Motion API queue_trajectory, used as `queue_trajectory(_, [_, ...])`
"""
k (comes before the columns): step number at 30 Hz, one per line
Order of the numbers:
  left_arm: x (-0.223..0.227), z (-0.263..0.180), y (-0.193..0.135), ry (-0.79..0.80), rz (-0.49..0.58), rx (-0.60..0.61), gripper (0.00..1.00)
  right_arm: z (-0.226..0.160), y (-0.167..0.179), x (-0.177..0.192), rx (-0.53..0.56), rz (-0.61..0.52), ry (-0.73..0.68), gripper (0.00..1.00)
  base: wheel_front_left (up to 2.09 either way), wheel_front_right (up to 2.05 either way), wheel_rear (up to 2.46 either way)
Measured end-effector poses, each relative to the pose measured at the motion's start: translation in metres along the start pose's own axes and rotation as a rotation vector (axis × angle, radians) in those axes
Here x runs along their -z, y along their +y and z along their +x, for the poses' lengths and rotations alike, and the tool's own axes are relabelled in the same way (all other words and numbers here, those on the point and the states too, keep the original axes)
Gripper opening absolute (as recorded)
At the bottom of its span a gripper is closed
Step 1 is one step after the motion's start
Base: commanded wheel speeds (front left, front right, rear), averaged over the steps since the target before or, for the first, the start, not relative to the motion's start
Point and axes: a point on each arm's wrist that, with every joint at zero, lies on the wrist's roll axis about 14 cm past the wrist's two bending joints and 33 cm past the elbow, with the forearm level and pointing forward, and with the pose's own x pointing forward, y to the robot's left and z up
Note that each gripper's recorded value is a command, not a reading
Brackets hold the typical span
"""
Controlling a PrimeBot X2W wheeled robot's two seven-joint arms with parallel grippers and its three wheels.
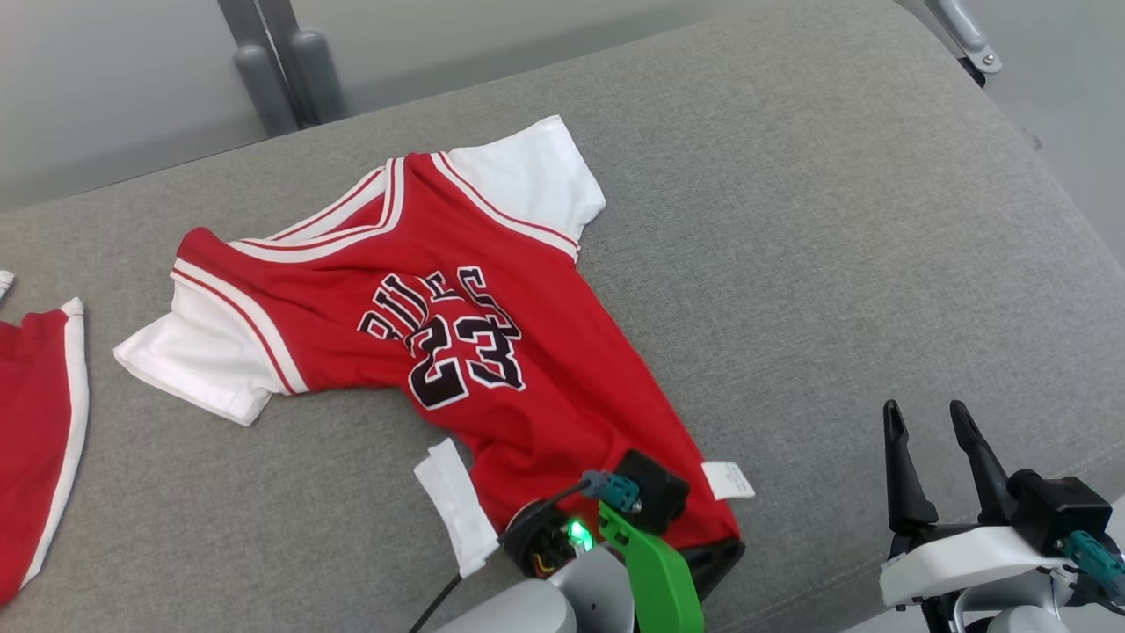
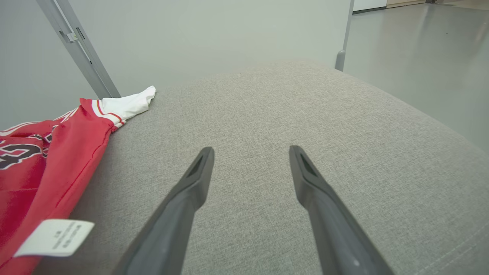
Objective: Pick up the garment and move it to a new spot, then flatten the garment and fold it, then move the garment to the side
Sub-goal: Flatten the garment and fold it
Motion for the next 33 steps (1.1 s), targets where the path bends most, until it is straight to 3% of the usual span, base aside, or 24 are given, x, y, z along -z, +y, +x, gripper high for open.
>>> queue_trajectory(4, [0.046, -0.006, 0.011, 0.121, -0.058, -0.018, 0.00, -0.004, -0.010, 0.000, 0.031, -0.002, 0.002, 1.00, 0.00, 0.00, 0.00])
queue_trajectory(9, [0.087, -0.048, 0.052, 0.198, -0.165, -0.170, 0.00, -0.012, -0.019, 0.004, 0.060, -0.006, 0.015, 1.00, 0.00, 0.00, 0.00])
queue_trajectory(15, [0.099, -0.097, 0.082, 0.167, -0.248, -0.356, 0.00, -0.008, -0.007, 0.003, 0.015, -0.012, 0.009, 1.00, 0.00, 0.00, 0.00])
queue_trajectory(19, [0.090, -0.111, 0.078, 0.093, -0.290, -0.389, 0.00, -0.001, 0.006, 0.000, -0.026, -0.014, -0.003, 1.00, 0.00, 0.00, 0.00])
queue_trajectory(20, [0.080, -0.112, 0.076, 0.045, -0.294, -0.389, 0.27, 0.000, 0.009, 0.000, -0.036, -0.015, -0.005, 1.00, 0.00, 0.00, 0.00])
queue_trajectory(21, [0.070, -0.112, 0.070, 0.003, -0.290, -0.368, 1.00, 0.001, 0.012, 0.000, -0.046, -0.017, -0.006, 1.00, 0.00, 0.00, 0.00])
queue_trajectory(28, [0.009, -0.108, 0.011, -0.215, -0.308, -0.154, 1.00, 0.003, 0.023, -0.003, -0.083, -0.022, -0.018, 1.00, 0.00, 0.00, 0.00])
queue_trajectory(30, [-0.010, -0.115, 0.021, -0.294, -0.324, -0.191, 1.00, 0.003, 0.023, -0.004, -0.084, -0.024, -0.020, 1.00, 0.00, 0.00, 0.00])
queue_trajectory(33, [-0.019, -0.132, 0.067, -0.361, -0.339, -0.364, 1.00, 0.002, 0.022, -0.004, -0.080, -0.025, -0.019, 1.00, 0.00, 0.00, 0.00])
